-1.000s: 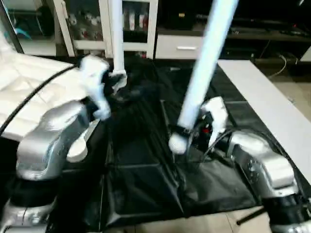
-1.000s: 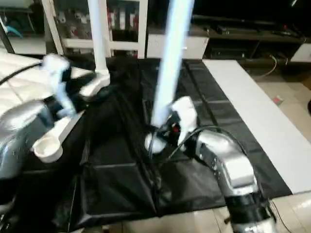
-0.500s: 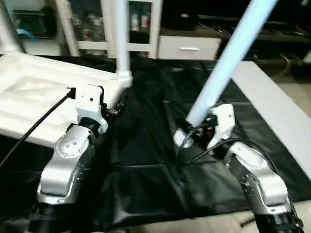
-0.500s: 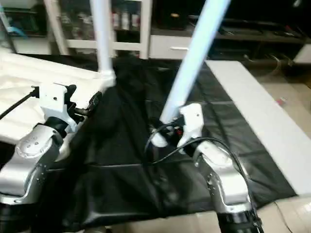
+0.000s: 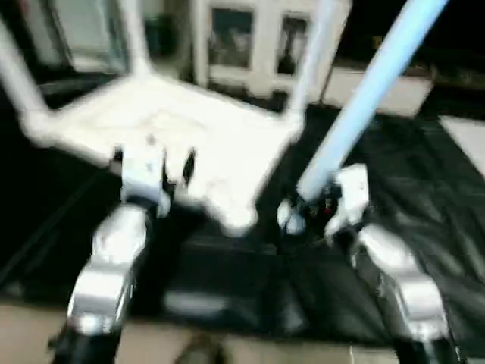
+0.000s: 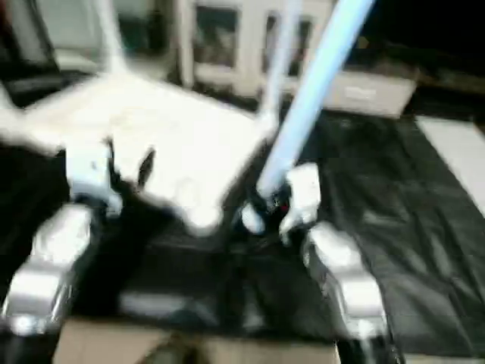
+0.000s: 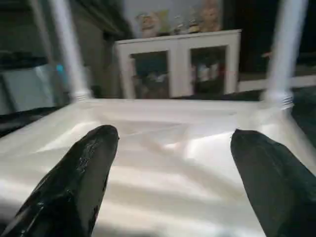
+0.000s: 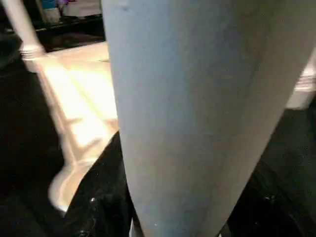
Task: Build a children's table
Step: Pick table leg, then move to table
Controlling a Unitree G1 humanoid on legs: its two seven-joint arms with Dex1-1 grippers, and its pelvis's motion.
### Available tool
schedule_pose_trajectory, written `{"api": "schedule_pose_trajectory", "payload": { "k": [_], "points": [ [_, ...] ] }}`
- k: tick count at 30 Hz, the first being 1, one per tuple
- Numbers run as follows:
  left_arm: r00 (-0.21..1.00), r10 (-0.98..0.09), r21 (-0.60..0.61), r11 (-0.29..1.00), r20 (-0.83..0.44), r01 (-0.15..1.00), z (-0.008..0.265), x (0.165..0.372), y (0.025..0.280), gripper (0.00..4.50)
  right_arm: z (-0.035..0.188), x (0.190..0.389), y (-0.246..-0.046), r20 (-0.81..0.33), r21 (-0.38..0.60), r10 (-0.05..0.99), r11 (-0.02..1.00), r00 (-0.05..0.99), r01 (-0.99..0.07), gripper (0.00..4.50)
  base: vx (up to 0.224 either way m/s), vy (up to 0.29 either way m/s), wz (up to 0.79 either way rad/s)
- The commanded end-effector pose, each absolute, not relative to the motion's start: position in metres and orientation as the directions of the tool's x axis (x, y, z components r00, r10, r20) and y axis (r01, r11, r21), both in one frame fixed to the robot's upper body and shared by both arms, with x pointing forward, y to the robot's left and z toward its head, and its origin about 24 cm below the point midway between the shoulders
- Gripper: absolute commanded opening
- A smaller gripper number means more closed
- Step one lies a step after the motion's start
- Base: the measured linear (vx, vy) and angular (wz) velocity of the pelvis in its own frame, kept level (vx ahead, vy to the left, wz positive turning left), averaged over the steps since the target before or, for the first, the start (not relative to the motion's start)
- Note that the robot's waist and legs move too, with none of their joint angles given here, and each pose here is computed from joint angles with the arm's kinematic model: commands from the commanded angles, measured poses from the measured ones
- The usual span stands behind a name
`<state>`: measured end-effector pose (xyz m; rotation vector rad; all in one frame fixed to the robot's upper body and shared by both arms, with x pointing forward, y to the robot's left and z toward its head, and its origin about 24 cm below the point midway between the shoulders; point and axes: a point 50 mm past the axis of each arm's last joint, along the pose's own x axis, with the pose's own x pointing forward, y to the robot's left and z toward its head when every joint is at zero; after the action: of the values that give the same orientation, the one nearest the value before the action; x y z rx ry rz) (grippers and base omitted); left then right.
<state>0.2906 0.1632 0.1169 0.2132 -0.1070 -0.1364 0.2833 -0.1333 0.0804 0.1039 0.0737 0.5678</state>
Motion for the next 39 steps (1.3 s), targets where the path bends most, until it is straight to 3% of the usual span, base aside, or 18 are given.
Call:
{"api": "schedule_pose_trajectory", "payload": {
  "k": [1,8,17,26,29,31,35,39],
  "points": [
    [0.983,-0.155,0.242,0.962,0.097,0.128,0.118,0.291,0.158,4.11,0.088,0.287,-0.137,-0.001,0.107,0.526,0.845,0.85,-0.523,1.85,-0.064,0.217,0.74],
    [0.979,-0.189,0.24,0.956,0.072,0.167,0.115,0.293,0.152,4.11,0.083,0.289,-0.146,-0.01,0.144,0.453,0.883,0.891,-0.447,1.85,-0.096,0.116,0.27],
    [0.971,-0.218,0.242,0.951,0.093,0.19,0.119,0.297,0.15,4.11,0.084,0.289,-0.147,0.006,0.181,0.413,0.895,0.911,-0.407,1.85,-0.076,-0.091,-0.06],
    [0.972,-0.219,0.277,0.942,0.08,0.189,0.122,0.301,0.154,4.11,0.075,0.284,-0.142,-0.035,0.133,0.422,0.9,0.906,-0.415,1.85,-0.013,0.022,-0.64],
    [0.978,-0.195,0.279,0.945,0.075,0.167,0.124,0.302,0.157,4.11,0.073,0.284,-0.141,-0.045,0.086,0.419,0.906,0.907,-0.414,1.85,0.068,0.013,-0.27],
    [0.991,-0.113,0.277,0.957,0.065,0.09,0.123,0.3,0.168,4.11,0.075,0.285,-0.143,-0.029,0.014,0.401,0.916,0.915,-0.401,1.85,0.094,-0.013,0.06],
    [0.998,-0.023,0.25,0.968,0.056,0.009,0.117,0.296,0.182,4.11,0.079,0.283,-0.142,0.001,0.141,0.418,0.899,0.909,-0.414,1.85,0.128,-0.016,0.22],
    [0.998,0.002,0.204,0.979,0.064,-0.015,0.114,0.29,0.183,4.11,0.082,0.278,-0.131,-0.004,0.142,0.496,0.86,0.868,-0.491,1.85,0.143,0.003,0.14]
  ]
}}
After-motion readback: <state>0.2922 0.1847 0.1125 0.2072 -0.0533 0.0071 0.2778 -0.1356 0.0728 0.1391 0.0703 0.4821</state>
